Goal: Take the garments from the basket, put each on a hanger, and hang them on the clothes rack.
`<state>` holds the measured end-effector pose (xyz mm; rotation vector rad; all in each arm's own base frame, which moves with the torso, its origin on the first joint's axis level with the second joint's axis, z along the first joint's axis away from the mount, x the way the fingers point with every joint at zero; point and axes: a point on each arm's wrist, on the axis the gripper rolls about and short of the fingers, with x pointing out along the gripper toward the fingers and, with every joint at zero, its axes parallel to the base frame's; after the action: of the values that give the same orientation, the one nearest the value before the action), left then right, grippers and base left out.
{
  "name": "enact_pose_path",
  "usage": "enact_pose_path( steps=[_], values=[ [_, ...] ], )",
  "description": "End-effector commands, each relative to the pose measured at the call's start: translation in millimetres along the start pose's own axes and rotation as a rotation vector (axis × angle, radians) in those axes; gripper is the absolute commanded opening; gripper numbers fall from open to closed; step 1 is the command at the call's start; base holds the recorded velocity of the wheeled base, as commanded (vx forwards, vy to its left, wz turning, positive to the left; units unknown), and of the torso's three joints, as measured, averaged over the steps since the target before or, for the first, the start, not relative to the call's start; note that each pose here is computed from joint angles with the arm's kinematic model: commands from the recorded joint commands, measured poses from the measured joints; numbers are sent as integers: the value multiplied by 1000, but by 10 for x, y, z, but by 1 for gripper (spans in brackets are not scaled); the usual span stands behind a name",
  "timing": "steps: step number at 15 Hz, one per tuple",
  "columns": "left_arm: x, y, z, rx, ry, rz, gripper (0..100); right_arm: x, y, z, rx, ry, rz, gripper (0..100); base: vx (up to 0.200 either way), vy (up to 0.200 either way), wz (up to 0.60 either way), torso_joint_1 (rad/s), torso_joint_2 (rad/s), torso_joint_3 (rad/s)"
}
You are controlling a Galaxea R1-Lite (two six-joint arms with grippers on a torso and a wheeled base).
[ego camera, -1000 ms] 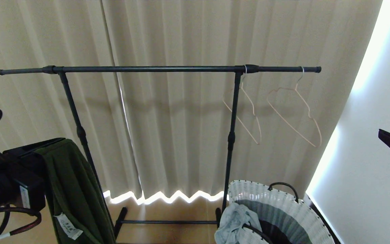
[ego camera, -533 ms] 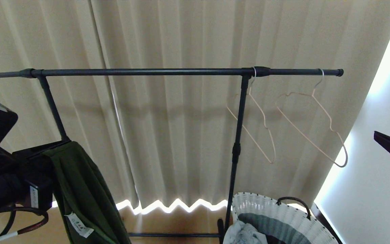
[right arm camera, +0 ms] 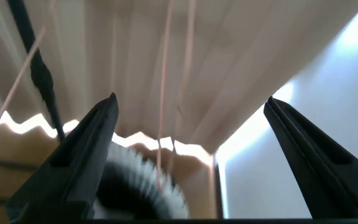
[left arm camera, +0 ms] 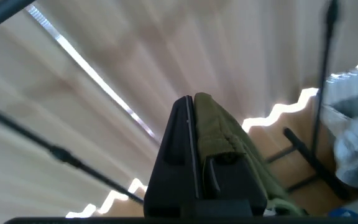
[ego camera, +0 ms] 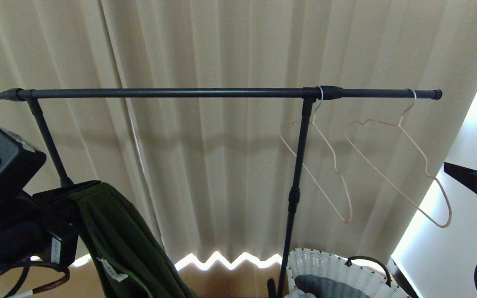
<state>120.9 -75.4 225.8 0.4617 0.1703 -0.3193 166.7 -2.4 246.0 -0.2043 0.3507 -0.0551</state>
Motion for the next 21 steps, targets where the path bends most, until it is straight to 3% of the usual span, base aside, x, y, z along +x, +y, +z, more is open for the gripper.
enact_pose_path(
  steps=[1, 7, 11, 14, 21],
  values=[
    [13, -13, -14, 23, 1, -20, 0, 340, -65, 183, 92, 112, -15, 100, 0, 0, 0, 0, 0, 0],
    [70, -55, -70, 23, 0, -23, 0, 907, -93, 26, 103, 267, -22, 100, 0, 0, 0, 0, 0, 0],
    [68, -60, -85, 25, -4, -22, 0, 1144, -86, 27, 93, 297, -12, 100, 0, 0, 0, 0, 0, 0],
    [65, -59, -84, 24, -6, -23, 0, 1161, -66, 33, 102, 287, 59, 100, 0, 0, 0, 0, 0, 0],
    [68, -64, -88, 25, -4, -24, 0, 1251, -55, -2, 103, 297, 65, 100, 0, 0, 0, 0, 0, 0]
  ],
)
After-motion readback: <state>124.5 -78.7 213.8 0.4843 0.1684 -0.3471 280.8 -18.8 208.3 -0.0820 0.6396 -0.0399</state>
